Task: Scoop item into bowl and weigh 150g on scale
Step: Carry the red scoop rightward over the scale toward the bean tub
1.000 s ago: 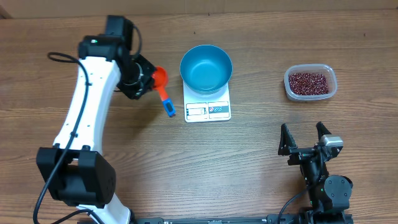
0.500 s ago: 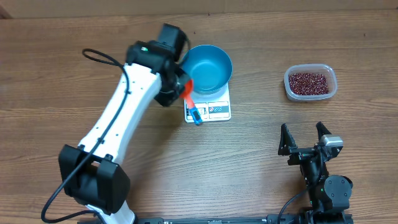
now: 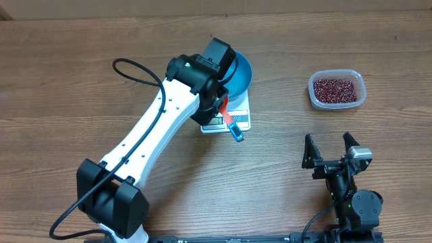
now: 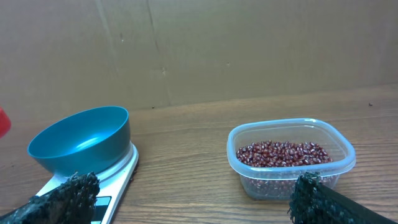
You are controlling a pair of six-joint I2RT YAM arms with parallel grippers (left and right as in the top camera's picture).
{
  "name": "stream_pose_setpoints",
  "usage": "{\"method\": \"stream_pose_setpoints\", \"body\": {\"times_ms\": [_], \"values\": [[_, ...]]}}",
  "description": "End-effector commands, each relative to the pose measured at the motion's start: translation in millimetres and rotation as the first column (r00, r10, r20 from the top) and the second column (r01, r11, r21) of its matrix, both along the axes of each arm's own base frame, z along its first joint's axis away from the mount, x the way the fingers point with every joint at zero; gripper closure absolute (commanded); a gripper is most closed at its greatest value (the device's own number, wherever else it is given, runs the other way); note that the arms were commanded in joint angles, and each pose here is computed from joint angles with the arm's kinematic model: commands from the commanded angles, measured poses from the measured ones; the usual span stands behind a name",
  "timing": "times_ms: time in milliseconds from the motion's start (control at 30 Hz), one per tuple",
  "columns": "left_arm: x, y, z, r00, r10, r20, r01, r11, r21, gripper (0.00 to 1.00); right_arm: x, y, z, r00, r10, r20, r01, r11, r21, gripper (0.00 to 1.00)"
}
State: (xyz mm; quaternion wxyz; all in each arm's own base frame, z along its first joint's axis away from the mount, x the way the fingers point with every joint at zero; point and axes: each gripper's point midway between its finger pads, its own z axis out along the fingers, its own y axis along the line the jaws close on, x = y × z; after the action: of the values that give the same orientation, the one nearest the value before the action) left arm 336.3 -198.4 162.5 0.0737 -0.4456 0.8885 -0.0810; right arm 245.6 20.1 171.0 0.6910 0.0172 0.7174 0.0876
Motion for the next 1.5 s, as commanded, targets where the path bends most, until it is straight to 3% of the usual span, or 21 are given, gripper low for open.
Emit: {"method": "stream_pose_setpoints", "body": {"times_ms": [0,833,1067,1300,1467], "values": [[-0.1,-4.9,17.8,0.998,0.049,0.047,-0.048,0.999,-0.023,0.96,-0.1,1.0,-0.9,1.000,0.002,0.008,-0.002,1.000,0.004,0.00],[-5.7,-12.7,17.4,0.996,0.086,0.031,-0.084,0.995,-0.045,0.96,-0.4,4.1,0.8,1.000,0.020,0.013,-0.020,1.000,0.015,0.00],[-5.6,-12.5,17.3,0.996,0.089,0.031,-0.088,0.995,-0.045,0.96,-3.2,20.6,3.9,0.994,0.113,-0.007,-0.105,0.940,0.325,0.00],[-6.0,-13.0,17.1,0.993,0.113,0.026,-0.112,0.992,-0.051,0.96,-12.6,48.8,7.7,0.959,0.283,-0.001,-0.265,0.901,0.343,0.00],[-6.5,-14.2,17.2,0.994,0.110,0.028,-0.108,0.993,-0.051,0.96,-15.0,50.8,17.9,0.955,0.297,0.005,-0.267,0.852,0.450,0.00]]}}
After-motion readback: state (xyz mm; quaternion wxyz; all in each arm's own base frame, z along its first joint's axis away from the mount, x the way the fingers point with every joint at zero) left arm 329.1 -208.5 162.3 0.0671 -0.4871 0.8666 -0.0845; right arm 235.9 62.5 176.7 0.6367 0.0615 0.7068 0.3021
